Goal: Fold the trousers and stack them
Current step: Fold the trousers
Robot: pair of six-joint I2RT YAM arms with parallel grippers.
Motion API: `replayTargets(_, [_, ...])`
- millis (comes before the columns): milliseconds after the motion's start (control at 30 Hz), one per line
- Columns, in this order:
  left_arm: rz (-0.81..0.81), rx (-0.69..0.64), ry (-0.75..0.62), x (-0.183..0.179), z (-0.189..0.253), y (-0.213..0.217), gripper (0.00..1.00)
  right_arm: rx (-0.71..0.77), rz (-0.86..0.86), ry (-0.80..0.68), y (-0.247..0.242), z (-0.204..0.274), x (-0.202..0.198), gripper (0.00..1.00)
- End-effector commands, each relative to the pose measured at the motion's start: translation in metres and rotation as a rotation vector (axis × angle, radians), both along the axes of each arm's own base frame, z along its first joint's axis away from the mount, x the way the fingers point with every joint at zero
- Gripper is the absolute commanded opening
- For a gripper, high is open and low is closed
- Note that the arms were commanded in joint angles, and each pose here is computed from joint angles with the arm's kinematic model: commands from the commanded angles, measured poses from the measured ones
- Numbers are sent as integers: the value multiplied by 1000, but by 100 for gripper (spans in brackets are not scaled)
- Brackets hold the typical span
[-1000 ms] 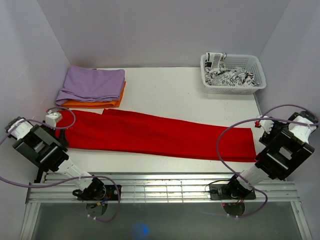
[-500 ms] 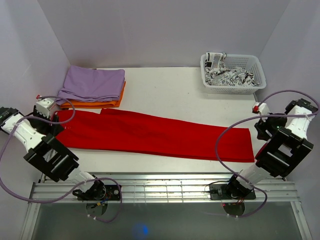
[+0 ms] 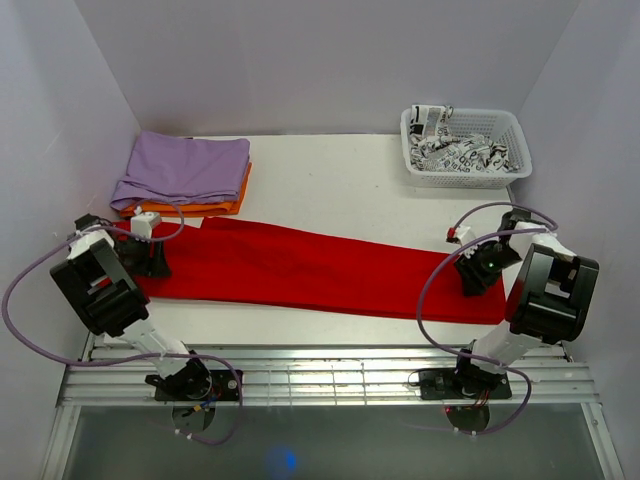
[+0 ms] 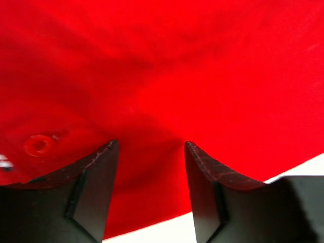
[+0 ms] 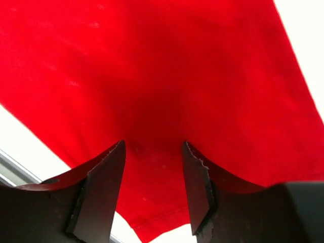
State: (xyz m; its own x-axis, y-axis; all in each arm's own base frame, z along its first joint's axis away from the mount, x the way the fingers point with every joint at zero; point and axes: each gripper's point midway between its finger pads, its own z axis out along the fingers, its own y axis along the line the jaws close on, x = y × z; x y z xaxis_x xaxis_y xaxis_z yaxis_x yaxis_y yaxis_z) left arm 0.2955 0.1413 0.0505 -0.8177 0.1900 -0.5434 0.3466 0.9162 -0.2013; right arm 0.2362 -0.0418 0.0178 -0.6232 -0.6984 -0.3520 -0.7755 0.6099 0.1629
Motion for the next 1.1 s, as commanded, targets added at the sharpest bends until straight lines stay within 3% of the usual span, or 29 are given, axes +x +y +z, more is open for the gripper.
replayTargets(0, [32, 30, 140, -36, -36, -10, 63, -206, -29, 20, -50, -26, -2, 55])
replayTargets(233, [-155, -38, 262, -115, -52, -78, 57, -332, -99, 66, -138, -37, -19, 51])
replayTargets(333, [-284, -60, 197, -135, -32, -101, 59, -328, -59, 59, -149, -21, -23, 50])
replayTargets(367, [-312, -60, 170, -140, -19, -108, 64, -302, -52, 10, -144, -8, -17, 51])
replayTargets(400, [-329, -57, 137, -137, -12, -109, 66, -226, -33, 36, -126, 2, -25, 53])
replayTargets(433, [-333, -65, 69, -123, 4, -110, 68, -197, -10, -13, -119, 21, -10, 55])
replayTargets(600, [-278, -160, -143, -68, 68, -115, 74, 151, -10, -198, -12, 110, 40, 70])
replayTargets(667, [-219, -204, -198, -49, 87, -114, 74, 283, 62, -299, 48, 145, 66, 71])
replayTargets(700, [-210, -216, -206, -45, 90, -114, 74, 354, -17, -275, 69, 156, 73, 72])
replayTargets(733, [-180, -227, -210, -41, 91, -113, 74, 395, 39, -348, 103, 169, 93, 72])
replayTargets(800, [-139, -218, -186, -41, 85, -109, 73, 524, -18, -331, 149, 190, 105, 74])
replayTargets(833, [-111, -205, -176, -40, 81, -105, 73, 566, 42, -326, 189, 197, 104, 73])
replayTargets(900, [-15, -205, -149, -42, 75, -90, 73, 639, 72, -420, 227, 214, 130, 73])
replayTargets(1033, [124, -228, -59, -51, 59, -67, 70, 789, 118, -358, 330, 235, 133, 73])
replayTargets(1067, [135, -232, -32, -54, 51, -65, 69, 794, 114, -308, 349, 219, 141, 73])
